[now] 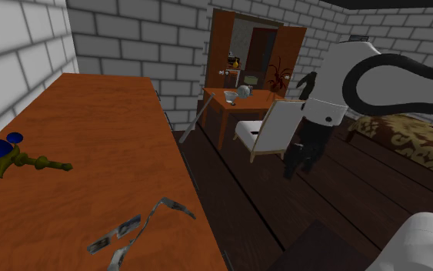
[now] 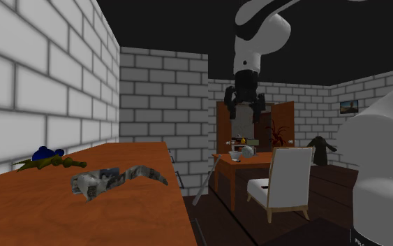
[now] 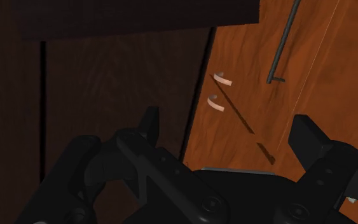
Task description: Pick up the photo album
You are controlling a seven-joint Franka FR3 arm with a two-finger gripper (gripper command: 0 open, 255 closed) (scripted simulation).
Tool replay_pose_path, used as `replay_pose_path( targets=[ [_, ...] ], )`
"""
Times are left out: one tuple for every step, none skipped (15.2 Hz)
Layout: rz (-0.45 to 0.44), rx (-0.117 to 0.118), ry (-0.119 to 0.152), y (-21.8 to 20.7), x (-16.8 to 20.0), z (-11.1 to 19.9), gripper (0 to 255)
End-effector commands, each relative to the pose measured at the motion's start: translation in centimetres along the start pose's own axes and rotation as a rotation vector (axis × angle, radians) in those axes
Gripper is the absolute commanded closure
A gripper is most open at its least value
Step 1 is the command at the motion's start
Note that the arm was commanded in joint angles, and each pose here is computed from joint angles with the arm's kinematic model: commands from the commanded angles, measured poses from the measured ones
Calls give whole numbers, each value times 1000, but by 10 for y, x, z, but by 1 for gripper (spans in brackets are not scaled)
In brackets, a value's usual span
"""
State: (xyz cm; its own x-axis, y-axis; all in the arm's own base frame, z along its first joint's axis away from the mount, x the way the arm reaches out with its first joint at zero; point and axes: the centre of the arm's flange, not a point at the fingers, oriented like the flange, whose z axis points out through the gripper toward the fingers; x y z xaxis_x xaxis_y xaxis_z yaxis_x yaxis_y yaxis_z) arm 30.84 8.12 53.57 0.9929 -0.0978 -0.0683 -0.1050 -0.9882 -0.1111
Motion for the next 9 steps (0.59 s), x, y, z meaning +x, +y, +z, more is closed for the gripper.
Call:
replay_pose_path(
  targets=[
    [46, 18, 8, -21, 3, 12, 0],
    [67, 26, 12, -31, 4, 19, 0],
    [88, 34, 16, -42, 6, 25, 0],
    [108, 42, 19, -52, 8, 31, 0],
    [129, 50, 23, -62, 10, 37, 0],
    [150, 58, 26, -72, 12, 43, 0],
    [171, 66, 30, -83, 15, 49, 0],
    [191, 75, 34, -93, 18, 55, 0],
    [212, 83, 37, -103, 21, 60, 0]
  ],
)
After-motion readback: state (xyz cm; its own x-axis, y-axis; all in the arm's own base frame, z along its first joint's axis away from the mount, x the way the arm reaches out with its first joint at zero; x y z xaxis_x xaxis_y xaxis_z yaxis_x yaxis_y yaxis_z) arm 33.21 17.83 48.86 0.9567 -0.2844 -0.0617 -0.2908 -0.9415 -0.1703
